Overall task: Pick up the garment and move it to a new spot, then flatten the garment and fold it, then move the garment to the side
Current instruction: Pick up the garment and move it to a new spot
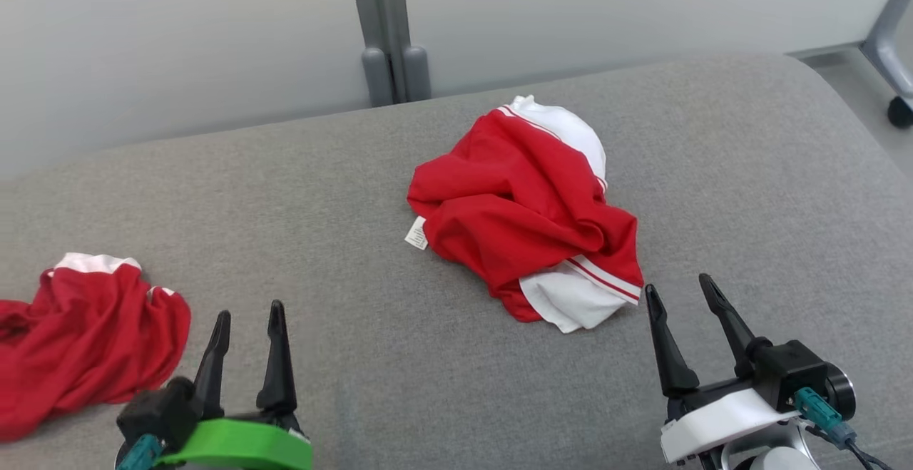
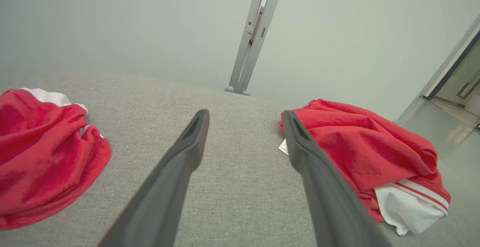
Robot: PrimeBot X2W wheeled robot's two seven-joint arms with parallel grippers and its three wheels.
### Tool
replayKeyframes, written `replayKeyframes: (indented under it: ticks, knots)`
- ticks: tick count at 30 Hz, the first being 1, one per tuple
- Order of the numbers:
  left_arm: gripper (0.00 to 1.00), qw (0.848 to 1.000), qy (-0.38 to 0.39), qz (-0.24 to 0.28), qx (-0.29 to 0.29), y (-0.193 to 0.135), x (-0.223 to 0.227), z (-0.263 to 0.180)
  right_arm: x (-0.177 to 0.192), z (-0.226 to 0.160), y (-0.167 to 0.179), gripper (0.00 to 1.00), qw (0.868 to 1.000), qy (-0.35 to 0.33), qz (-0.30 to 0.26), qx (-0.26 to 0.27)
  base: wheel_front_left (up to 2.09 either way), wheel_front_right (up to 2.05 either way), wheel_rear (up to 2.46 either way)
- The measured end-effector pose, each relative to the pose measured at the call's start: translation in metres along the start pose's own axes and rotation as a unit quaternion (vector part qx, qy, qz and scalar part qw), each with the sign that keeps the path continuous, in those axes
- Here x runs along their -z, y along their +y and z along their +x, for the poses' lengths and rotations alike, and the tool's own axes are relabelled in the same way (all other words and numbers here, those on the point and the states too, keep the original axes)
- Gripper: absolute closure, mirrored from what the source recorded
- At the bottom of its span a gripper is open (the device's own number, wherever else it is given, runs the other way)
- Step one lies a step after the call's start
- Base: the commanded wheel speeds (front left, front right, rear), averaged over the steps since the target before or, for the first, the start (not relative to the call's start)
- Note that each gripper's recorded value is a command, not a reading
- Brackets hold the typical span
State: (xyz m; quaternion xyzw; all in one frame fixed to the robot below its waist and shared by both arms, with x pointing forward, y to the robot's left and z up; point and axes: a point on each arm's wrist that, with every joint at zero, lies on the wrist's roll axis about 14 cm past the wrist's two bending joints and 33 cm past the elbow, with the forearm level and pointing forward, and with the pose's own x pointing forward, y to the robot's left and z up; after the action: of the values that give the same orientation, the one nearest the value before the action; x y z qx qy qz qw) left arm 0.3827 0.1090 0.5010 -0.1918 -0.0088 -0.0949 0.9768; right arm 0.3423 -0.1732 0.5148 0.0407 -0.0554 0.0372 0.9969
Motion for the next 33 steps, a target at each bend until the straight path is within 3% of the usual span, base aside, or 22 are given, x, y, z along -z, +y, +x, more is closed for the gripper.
replayKeyframes:
  ticks: [6,12,33]
  knots:
    - [0.00,0.998,-0.025,0.026,-0.053,0.033,-0.014,-0.053,-0.008,-0.008,0.018,0.00,1.000,-0.014,0.005,-0.026,0.00,0.00,0.00]
    - [0.00,0.997,-0.021,0.041,-0.055,0.036,-0.010,-0.084,-0.013,-0.019,0.025,0.00,0.999,-0.024,0.006,-0.035,0.00,0.00,0.00]
    - [0.00,0.998,-0.023,0.040,-0.037,0.026,-0.009,-0.094,-0.005,-0.026,0.026,0.00,0.999,-0.011,0.014,-0.035,0.00,0.00,0.00]
